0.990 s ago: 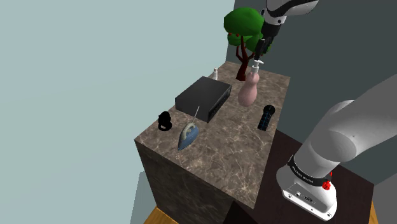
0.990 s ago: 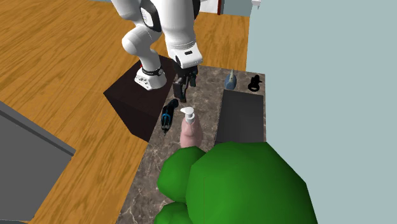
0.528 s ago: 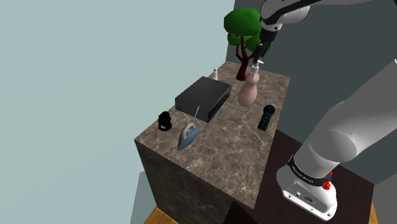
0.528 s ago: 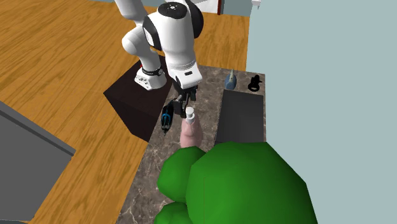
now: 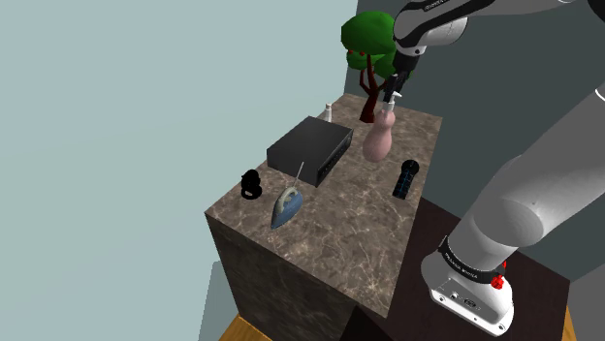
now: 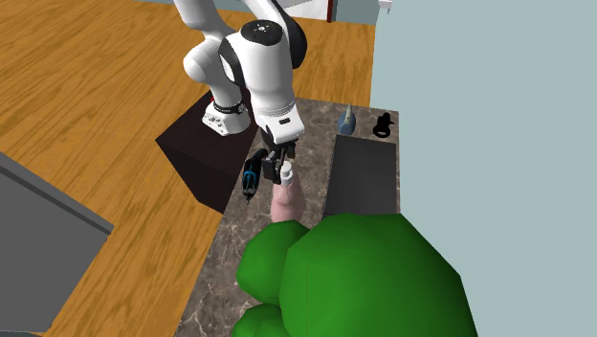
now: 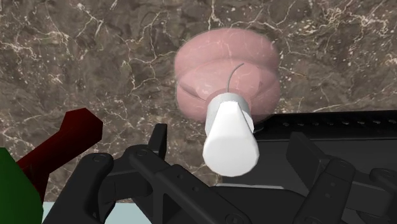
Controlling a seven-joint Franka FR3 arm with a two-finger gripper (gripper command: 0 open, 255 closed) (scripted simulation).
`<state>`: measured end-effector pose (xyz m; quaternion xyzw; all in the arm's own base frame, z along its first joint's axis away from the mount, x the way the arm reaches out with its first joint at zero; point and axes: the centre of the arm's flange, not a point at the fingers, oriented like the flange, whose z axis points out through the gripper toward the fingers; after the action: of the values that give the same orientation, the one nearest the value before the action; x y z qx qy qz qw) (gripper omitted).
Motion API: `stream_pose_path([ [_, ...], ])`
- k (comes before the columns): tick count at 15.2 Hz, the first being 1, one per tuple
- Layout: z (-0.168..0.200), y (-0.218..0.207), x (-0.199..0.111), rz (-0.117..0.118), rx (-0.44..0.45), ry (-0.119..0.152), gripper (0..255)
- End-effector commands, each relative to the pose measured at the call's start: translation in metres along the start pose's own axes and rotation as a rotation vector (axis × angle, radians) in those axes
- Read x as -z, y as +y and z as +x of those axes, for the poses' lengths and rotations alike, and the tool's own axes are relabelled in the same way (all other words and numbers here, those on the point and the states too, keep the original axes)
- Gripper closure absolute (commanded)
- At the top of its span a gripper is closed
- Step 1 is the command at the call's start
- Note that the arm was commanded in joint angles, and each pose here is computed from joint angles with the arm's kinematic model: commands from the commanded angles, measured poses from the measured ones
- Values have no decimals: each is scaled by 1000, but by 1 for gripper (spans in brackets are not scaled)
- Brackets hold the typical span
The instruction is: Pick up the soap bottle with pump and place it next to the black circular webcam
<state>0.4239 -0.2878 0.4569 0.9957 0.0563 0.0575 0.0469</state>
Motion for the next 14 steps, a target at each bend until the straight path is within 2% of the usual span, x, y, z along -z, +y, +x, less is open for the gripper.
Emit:
stream_pose_path([
  [1,0,0,0,0,0,0,0],
  [3,0,0,0,0,0,0,0],
  [4,0,0,0,0,0,0,255],
  [14,0,0,5,0,0,0,255],
])
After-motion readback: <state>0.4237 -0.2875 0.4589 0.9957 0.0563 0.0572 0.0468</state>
